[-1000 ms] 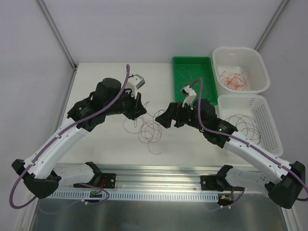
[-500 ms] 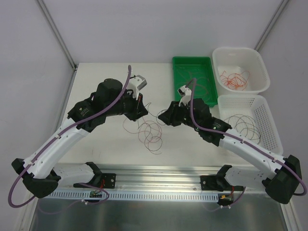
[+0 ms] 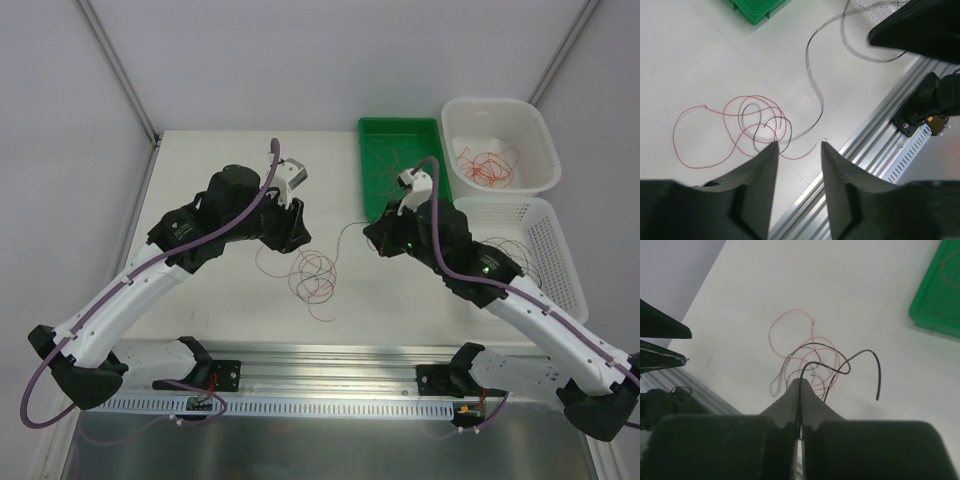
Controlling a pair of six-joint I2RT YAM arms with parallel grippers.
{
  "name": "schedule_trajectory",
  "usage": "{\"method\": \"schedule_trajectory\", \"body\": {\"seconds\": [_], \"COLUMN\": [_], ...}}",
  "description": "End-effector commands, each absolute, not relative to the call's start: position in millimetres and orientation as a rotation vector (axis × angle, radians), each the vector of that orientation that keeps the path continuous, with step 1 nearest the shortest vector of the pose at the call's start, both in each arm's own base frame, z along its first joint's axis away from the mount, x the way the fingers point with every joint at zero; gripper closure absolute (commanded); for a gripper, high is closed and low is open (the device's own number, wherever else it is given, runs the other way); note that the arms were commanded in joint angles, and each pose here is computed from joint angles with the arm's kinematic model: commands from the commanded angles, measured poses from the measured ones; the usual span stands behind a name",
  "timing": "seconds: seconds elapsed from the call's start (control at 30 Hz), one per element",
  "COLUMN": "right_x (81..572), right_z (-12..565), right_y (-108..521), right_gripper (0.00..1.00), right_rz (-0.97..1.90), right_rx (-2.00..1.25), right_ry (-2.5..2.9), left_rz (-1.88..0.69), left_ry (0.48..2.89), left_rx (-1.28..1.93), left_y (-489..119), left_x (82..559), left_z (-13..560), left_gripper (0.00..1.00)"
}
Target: Untangle the cables
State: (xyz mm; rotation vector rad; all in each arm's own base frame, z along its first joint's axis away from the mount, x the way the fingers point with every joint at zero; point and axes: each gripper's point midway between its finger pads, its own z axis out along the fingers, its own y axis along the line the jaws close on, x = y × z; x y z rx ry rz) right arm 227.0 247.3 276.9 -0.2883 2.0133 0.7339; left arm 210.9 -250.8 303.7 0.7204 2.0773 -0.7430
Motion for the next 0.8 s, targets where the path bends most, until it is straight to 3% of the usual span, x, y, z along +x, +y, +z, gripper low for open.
{"method": "schedule_trajectory", "body": {"seconds": [0.0, 0.07, 0.2, 0.4, 0.77], "right_x": [231, 233, 230, 220, 220], "right_z": [332, 353, 399, 453, 492], "right_y": [195, 164, 117, 60, -34], "right_gripper": [0.99, 0.99, 0.99, 0.99, 0.99], "right_rz": [0.518, 0.417, 0.323, 0.145, -0.310], "right_rx": [-0.267, -0.213, -0.137, -0.017, 0.263], "right_ry": [1.907, 1.893, 1.823, 1.732, 1.636], "left_rz": [-0.709, -0.706, -0.676, -0.516, -0.231], "left_ry": [2.067, 2.055, 2.033, 2.101, 2.401], "left_rx": [0.734, 0.737, 0.728, 0.679, 0.339], "left_y": [-249, -248, -241, -220, -135], "left_x": [213, 213, 213, 225, 263], "left_z": [303, 306, 309, 277, 180], "left_gripper": [0.57, 0.50, 0.24, 0.02, 0.01]}}
